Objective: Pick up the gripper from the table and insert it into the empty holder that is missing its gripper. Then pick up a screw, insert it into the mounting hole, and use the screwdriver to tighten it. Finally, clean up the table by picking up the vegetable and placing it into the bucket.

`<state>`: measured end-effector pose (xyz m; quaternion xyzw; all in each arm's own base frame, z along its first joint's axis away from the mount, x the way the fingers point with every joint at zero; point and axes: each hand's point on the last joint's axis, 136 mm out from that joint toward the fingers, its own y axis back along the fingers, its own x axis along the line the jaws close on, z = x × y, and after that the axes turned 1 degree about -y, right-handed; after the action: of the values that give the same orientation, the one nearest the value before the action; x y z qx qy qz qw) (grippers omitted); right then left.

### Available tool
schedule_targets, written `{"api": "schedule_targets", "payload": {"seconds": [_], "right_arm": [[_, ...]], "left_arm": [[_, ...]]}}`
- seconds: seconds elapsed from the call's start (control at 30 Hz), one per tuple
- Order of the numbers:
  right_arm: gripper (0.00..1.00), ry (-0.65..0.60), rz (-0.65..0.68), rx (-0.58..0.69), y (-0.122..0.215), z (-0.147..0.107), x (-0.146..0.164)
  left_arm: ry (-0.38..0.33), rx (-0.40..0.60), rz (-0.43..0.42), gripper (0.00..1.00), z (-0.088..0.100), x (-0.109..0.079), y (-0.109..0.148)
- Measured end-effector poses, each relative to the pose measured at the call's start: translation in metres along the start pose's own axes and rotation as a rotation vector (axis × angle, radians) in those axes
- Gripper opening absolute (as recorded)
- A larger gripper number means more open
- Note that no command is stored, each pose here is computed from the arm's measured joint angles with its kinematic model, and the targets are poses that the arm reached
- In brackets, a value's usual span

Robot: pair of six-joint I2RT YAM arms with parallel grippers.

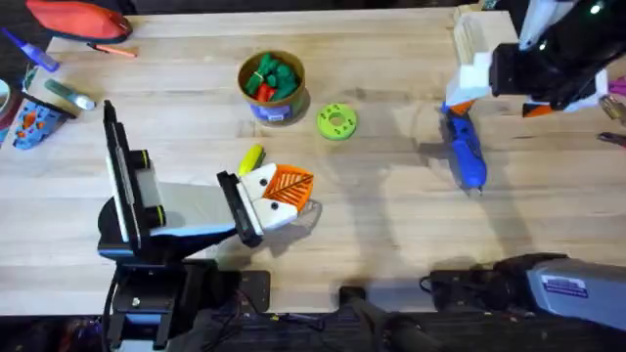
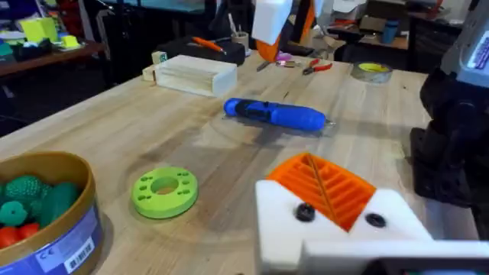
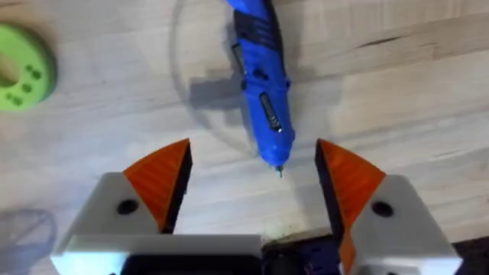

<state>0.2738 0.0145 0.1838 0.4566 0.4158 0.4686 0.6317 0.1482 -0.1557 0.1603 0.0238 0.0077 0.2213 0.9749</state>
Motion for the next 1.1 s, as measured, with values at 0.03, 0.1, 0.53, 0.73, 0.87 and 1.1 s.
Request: {"api": "schedule_targets", "payload": {"seconds": [0.03,0.1,0.53,0.73,0.87,1.1], "right_arm": [[0.920,0.003,-0.004,0.003,-0.005,-0.001,-0.001],[0.919,0.019,-0.012,0.020,-0.015,-0.005,-0.003],[0.963,0.085,-0.011,0.044,-0.053,0.000,-0.026],[0.962,0.117,-0.013,0.095,-0.071,0.001,-0.023],[0.963,0.127,0.011,0.125,-0.087,0.004,-0.015],[0.963,0.142,0.044,0.171,-0.107,0.004,-0.005]], "left_arm": [[0.000,0.000,0.000,0.016,0.000,0.000,0.000],[0.000,0.000,0.000,0.016,0.000,0.000,0.000],[0.000,0.000,0.000,0.016,0.000,0.000,0.000],[0.000,0.000,0.000,0.016,0.000,0.000,0.000],[0.000,0.000,0.000,0.016,0.000,0.000,0.000],[0.000,0.000,0.000,0.016,0.000,0.000,0.000]]}}
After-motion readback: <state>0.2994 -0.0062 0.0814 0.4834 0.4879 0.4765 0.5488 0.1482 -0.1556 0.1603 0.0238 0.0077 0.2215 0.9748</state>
